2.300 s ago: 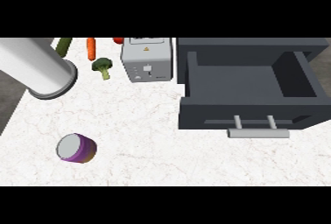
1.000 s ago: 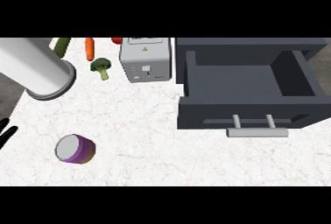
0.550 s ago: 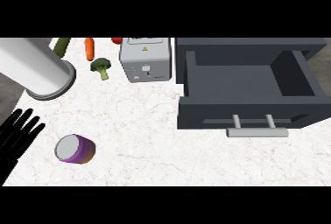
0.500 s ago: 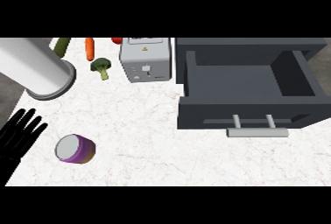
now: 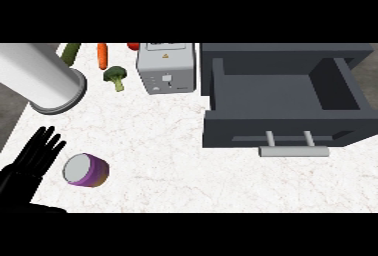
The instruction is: Pick up the can, place it into the drawer and close the drawer
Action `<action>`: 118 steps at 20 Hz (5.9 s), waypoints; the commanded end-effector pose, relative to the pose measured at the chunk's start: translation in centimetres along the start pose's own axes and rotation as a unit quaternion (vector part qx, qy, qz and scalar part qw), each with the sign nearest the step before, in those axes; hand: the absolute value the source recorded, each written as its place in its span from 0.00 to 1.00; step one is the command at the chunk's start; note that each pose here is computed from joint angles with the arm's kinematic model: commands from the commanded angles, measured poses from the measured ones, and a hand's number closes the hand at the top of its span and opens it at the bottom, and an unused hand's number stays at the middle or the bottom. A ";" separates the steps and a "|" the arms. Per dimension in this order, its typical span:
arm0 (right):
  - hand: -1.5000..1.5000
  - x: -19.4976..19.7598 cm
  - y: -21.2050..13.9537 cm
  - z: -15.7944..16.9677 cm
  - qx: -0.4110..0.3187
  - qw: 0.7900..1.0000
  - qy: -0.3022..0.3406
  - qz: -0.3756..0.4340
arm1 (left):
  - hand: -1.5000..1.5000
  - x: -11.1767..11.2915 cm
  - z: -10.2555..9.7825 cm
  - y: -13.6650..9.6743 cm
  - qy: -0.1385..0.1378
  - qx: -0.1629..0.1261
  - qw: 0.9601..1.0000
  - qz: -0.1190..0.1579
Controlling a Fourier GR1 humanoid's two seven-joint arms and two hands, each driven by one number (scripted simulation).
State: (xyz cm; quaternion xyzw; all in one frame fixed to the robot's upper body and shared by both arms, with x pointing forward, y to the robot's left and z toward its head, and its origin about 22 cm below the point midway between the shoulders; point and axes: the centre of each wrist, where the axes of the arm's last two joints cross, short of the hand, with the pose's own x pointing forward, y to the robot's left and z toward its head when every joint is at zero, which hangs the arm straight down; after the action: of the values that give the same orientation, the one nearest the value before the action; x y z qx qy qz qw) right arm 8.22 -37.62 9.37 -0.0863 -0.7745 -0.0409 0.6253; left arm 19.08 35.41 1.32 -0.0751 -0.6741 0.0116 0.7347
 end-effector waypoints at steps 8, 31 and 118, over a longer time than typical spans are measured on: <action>0.00 2.3 -2.8 0.1 -0.002 1.000 -0.002 -0.001 | 0.00 -4.3 -1.2 2.3 0.010 0.044 0.999 -0.010; 0.00 1.6 0.4 0.9 0.001 1.000 -0.010 0.001 | 0.00 -14.7 -1.4 4.0 0.047 0.034 0.998 0.037; 0.00 3.1 0.6 -1.0 0.001 0.999 -0.006 -0.034 | 1.00 17.2 -23.8 -35.6 -0.114 0.013 0.993 0.010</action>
State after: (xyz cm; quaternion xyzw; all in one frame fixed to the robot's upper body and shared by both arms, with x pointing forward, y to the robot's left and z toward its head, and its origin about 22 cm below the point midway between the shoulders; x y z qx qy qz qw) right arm 7.68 -36.33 12.00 -0.0602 -0.7797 -0.0557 0.6208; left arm 40.95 0.58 21.76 -0.0773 -0.7552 0.0311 0.6502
